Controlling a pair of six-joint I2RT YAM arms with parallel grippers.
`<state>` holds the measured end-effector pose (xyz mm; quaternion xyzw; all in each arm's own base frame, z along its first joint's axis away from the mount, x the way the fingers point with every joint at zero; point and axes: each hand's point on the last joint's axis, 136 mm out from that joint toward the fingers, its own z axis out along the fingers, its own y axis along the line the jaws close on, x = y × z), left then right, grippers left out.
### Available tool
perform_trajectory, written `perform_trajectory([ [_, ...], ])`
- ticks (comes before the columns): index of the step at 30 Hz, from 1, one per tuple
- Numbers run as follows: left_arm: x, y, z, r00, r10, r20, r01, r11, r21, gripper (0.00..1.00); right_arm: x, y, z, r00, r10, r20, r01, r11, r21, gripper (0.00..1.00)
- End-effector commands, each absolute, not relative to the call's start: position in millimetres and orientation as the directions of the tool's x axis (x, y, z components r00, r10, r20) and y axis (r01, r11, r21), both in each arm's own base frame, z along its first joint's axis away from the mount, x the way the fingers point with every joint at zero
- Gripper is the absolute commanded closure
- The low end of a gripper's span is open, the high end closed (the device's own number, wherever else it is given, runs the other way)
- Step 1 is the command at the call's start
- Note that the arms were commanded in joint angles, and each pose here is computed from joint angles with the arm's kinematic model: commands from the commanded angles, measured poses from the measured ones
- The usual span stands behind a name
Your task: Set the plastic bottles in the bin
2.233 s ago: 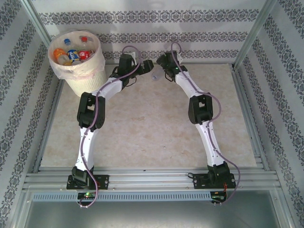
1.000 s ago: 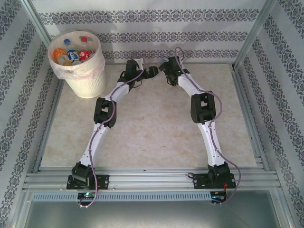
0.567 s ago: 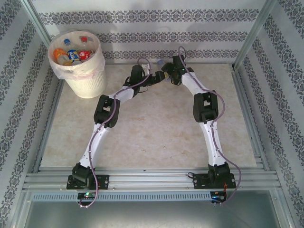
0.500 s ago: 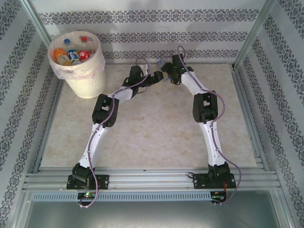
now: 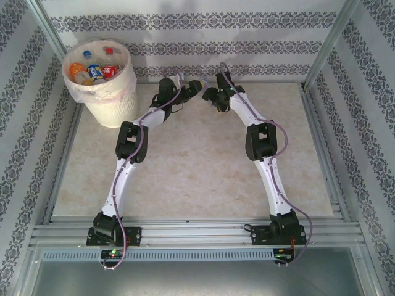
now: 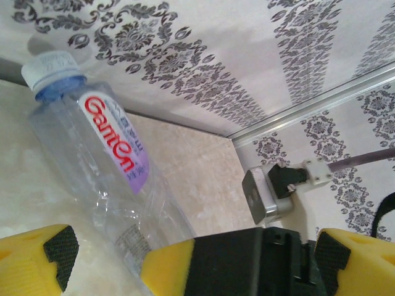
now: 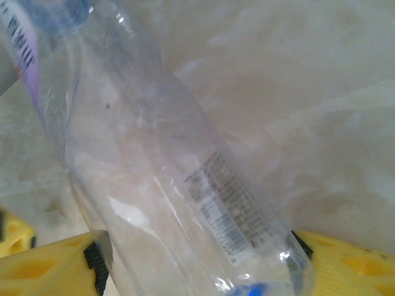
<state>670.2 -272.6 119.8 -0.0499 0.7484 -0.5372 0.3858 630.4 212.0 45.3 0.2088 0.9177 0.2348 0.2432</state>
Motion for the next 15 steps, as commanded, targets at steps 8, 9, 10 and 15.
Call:
perform_trajectory([
  [8, 660, -278, 121, -0.722, -0.473, -0.505, 0.334, 0.400, -0.853, 0.00, 619, 235, 45, -0.843, 0.391, -0.369, 0.170, 0.845, 0.507, 0.44],
  [9, 658, -277, 121, -0.722, -0.472, -0.506, 0.332, 0.405, -0.852, 0.00, 617, 238, 50, -0.845, 0.376, -0.380, 0.151, 0.850, 0.505, 0.45],
  [10, 655, -274, 124, -0.719, -0.473, -0.509, 0.331, 0.411, -0.849, 0.00, 614, 240, 52, -0.848, 0.361, -0.389, 0.134, 0.855, 0.501, 0.47],
  [15, 636, -258, 127, -0.710, -0.482, -0.514, 0.295, 0.458, -0.838, 0.00, 589, 252, 64, -0.863, 0.285, -0.418, 0.046, 0.867, 0.496, 0.56],
])
